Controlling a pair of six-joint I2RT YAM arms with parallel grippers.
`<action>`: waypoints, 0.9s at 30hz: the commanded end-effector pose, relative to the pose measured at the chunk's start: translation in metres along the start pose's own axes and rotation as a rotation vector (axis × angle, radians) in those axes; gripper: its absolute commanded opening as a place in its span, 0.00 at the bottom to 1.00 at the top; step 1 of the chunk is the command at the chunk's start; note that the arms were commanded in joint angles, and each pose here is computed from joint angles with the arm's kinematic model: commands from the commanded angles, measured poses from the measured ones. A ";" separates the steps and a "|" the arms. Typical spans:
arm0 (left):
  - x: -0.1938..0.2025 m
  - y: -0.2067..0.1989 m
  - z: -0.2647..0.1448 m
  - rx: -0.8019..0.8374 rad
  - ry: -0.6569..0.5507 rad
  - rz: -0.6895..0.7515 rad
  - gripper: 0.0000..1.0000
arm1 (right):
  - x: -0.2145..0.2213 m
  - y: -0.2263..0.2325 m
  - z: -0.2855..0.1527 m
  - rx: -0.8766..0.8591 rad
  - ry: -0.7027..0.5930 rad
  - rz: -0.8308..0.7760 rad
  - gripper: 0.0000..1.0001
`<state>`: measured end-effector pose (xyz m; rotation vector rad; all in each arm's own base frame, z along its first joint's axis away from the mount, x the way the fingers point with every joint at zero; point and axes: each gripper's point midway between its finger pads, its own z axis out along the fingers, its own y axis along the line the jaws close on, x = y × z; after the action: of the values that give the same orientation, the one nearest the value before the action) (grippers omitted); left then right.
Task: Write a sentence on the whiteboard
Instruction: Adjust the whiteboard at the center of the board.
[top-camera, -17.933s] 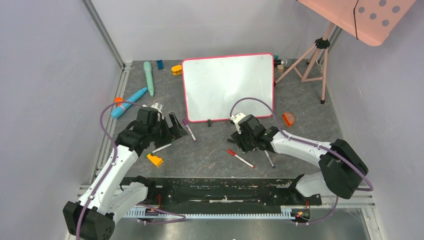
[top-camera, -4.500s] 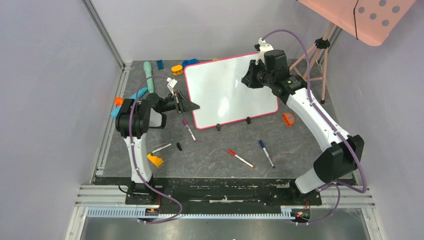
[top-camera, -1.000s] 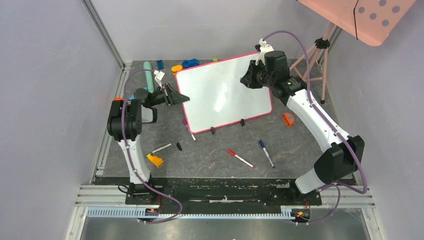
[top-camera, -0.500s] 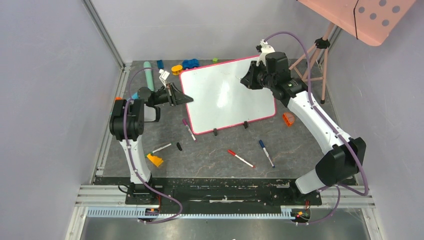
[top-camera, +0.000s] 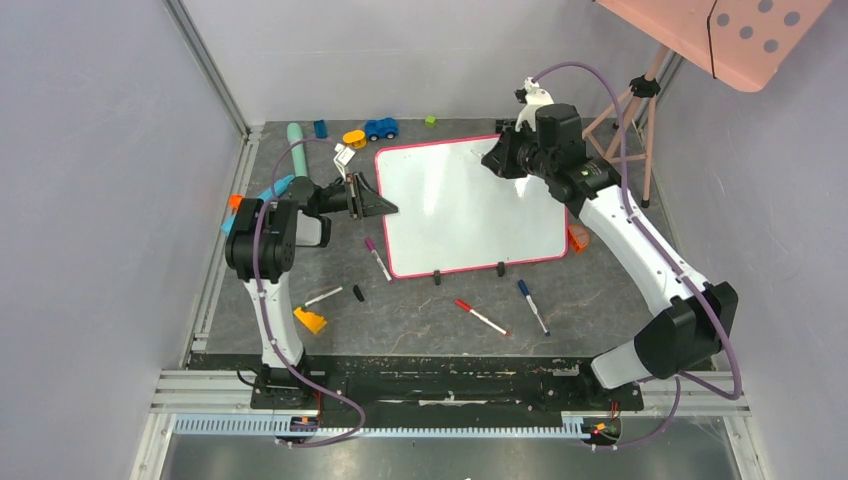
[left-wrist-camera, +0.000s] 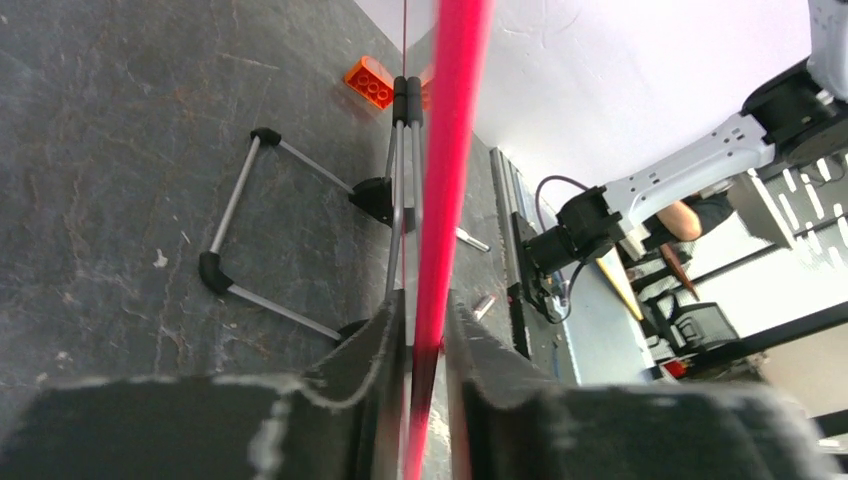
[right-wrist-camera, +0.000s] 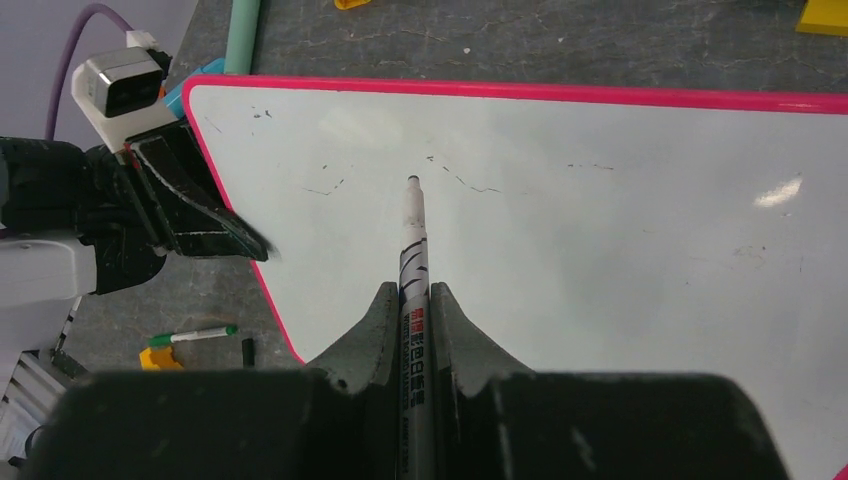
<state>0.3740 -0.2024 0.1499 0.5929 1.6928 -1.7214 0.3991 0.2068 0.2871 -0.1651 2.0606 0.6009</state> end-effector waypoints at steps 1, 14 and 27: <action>-0.004 -0.012 0.001 0.013 -0.006 0.048 0.39 | -0.020 0.012 -0.020 -0.046 -0.075 -0.011 0.00; -0.001 -0.014 0.000 -0.022 -0.065 0.040 0.93 | -0.013 0.022 -0.031 -0.108 -0.081 -0.032 0.00; 0.005 -0.023 -0.008 -0.125 -0.197 0.087 0.92 | -0.023 0.026 -0.033 -0.119 -0.104 -0.040 0.00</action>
<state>0.3519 -0.1982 0.1467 0.4014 1.6775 -1.6164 0.3777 0.2120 0.3012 -0.2222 2.0044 0.6850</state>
